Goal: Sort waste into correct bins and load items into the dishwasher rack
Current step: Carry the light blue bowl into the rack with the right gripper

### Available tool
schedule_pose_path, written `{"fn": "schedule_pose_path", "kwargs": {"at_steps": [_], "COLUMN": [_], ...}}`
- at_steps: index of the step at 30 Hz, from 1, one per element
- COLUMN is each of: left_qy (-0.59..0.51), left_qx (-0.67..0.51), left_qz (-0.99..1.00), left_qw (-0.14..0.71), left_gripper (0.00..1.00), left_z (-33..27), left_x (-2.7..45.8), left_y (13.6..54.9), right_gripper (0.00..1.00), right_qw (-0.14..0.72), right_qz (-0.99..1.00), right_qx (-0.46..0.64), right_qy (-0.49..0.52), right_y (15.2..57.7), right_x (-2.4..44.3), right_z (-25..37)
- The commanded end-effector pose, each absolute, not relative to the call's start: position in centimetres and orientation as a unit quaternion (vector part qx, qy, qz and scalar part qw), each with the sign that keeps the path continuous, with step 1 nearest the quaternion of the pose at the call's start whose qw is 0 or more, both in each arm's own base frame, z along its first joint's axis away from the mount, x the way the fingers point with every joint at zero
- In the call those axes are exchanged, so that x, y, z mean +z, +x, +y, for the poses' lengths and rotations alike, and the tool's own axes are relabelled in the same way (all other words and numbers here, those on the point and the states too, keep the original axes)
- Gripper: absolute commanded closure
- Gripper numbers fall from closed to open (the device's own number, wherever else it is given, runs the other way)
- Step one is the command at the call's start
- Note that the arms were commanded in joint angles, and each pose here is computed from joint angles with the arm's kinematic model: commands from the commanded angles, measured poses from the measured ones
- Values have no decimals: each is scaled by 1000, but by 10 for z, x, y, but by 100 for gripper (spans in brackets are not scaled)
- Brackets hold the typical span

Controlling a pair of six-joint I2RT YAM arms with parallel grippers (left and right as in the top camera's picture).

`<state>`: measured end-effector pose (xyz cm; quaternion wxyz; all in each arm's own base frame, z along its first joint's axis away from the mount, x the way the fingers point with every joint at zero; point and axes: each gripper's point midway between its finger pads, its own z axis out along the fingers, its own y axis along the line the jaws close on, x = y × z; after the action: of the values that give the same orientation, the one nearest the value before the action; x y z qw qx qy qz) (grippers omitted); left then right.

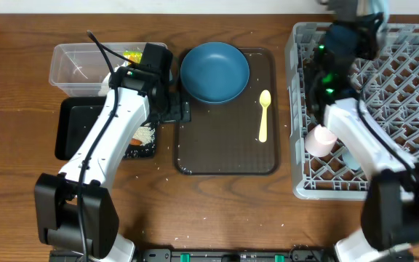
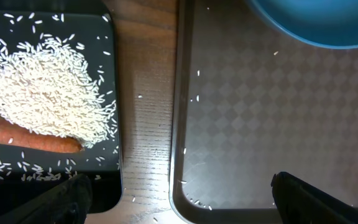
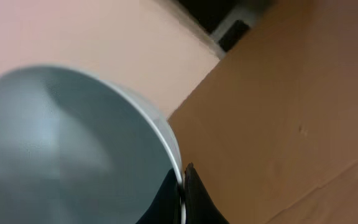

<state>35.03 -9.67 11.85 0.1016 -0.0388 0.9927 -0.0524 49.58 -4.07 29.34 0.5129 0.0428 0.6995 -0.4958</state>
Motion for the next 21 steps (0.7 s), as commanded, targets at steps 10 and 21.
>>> {"fn": "schedule_pose_path", "kwargs": {"at_steps": [10, 21], "left_qy": [-41, -41], "left_qx": [-52, -52], "left_qz": [990, 990], "left_qw": [123, 123], "left_gripper": [4, 4], "left_z": [-94, -94], "left_x": [132, 132], "left_y": [356, 356], "right_gripper": [99, 99], "right_qw": [392, 365], "right_qz": [717, 743], "right_qx": [-576, -560], "right_qy": [-19, -40], "right_y": [512, 510], "right_x": [219, 188], "right_z": [-67, -59]}}
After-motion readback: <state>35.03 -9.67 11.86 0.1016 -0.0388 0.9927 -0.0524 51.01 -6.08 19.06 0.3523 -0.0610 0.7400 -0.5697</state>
